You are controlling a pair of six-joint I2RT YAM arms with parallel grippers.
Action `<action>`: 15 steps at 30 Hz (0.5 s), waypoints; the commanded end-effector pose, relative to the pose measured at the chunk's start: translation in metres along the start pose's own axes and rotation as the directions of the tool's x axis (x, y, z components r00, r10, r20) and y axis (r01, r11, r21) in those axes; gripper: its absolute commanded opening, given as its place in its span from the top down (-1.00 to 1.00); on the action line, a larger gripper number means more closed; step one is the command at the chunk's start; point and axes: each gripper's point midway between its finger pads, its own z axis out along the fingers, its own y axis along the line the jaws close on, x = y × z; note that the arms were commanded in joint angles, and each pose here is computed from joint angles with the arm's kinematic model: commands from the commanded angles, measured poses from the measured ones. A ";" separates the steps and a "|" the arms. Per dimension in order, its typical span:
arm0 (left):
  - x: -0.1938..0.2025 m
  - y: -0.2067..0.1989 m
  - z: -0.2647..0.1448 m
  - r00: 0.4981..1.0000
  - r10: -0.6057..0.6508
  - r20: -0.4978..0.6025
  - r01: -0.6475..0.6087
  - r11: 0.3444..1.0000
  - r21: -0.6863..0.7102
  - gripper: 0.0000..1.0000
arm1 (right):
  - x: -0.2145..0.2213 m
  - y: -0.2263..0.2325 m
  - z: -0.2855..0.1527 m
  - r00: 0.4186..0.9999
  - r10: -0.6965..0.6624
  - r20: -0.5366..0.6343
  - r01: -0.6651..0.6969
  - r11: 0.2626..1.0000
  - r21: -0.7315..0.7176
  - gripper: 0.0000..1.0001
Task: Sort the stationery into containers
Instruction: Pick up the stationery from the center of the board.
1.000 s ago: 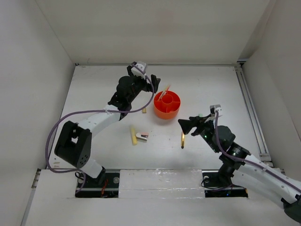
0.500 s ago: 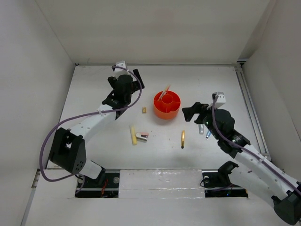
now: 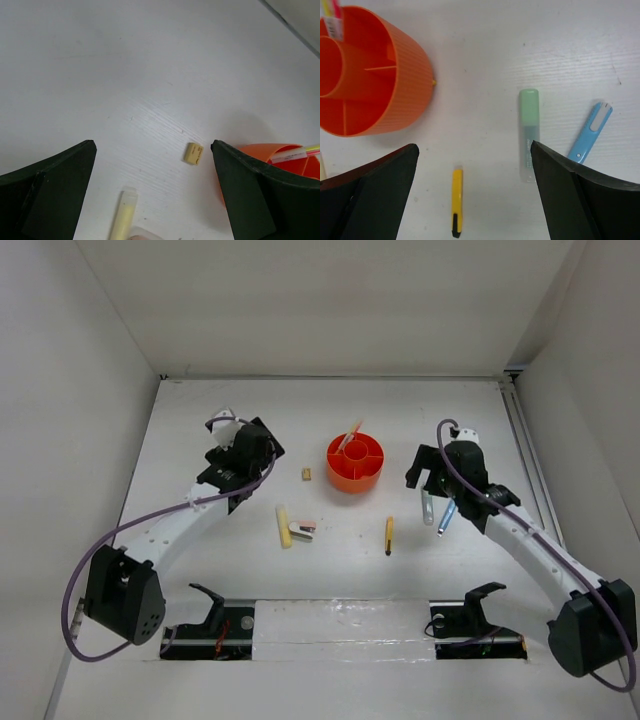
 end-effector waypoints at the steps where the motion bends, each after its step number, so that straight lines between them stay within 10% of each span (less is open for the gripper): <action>1: 0.007 0.017 -0.013 0.999 -0.040 -0.007 0.040 0.997 -0.063 -1.00 | 0.001 0.001 0.000 0.999 -0.009 -0.043 0.009 1.000 -0.003 -1.00; 15: 0.000 -0.007 -0.046 0.997 -0.081 -0.019 0.083 0.984 0.157 -1.00 | 0.034 -0.036 0.046 0.971 -0.023 -0.240 0.059 0.988 0.144 -0.92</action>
